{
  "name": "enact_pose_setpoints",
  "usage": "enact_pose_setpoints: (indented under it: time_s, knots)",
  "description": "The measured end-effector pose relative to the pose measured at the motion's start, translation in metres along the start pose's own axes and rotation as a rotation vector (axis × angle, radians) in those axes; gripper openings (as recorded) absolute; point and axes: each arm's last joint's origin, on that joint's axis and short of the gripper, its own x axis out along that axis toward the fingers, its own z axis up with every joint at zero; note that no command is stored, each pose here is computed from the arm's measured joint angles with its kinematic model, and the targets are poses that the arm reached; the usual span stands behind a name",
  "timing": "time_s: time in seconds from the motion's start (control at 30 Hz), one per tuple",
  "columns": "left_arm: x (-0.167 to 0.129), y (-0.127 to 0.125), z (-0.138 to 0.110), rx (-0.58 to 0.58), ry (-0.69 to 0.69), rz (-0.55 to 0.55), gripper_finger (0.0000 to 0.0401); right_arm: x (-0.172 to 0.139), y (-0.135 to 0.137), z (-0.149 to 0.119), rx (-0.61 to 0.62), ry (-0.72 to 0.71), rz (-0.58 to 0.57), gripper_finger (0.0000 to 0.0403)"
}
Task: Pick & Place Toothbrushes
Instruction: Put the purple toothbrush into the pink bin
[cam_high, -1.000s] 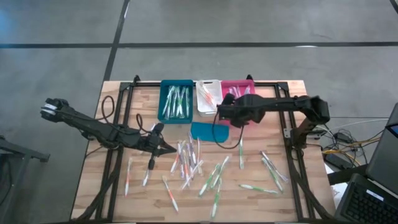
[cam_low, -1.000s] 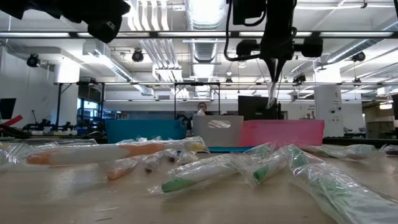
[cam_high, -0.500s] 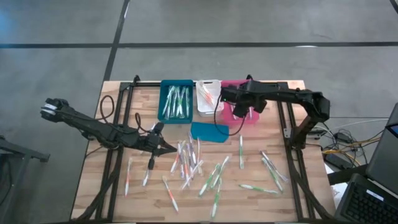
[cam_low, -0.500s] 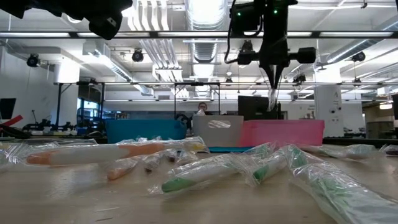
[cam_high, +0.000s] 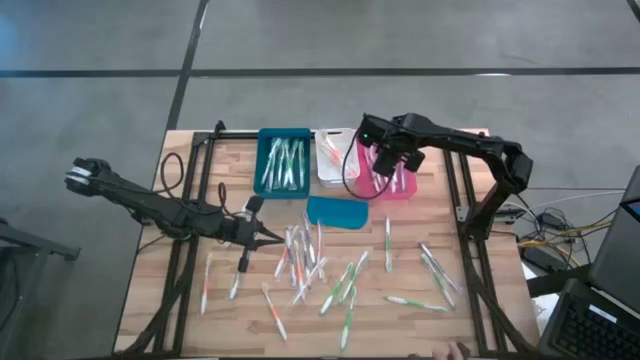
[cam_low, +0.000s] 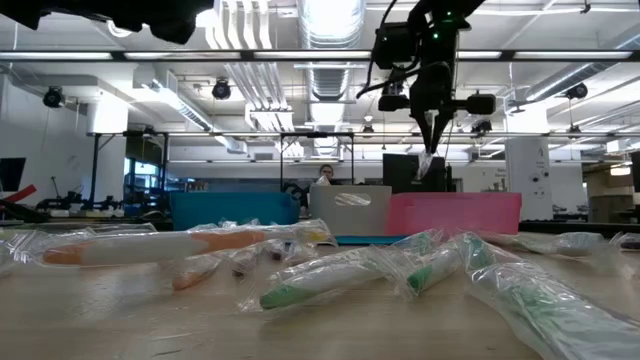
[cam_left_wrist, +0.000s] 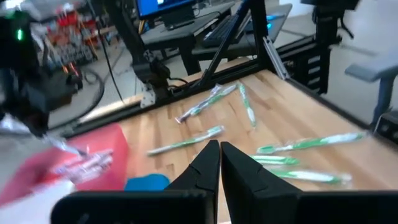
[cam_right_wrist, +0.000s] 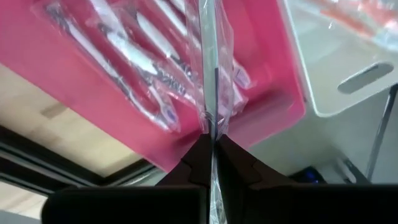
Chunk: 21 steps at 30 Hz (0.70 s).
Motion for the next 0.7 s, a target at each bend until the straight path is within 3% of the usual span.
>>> enact_pose_setpoints:
  time_s: [0.13, 0.3, 0.7]
  knots:
    - [0.0, 0.0, 0.0, 0.099, -0.004, 0.001, 0.0019, 0.01, -0.003, -0.006, -0.076, 0.01, 0.016, 0.0009]
    - [0.0, 0.0, 0.0, 0.104, -0.003, 0.001, 0.002, 0.028, -0.011, -0.002, -0.19, 0.013, 0.031, 0.0009]
    - [0.0, 0.0, 0.0, 0.104, -0.003, 0.001, 0.0021, 0.074, -0.019, 0.014, -0.239, -0.008, 0.143, 0.0009]
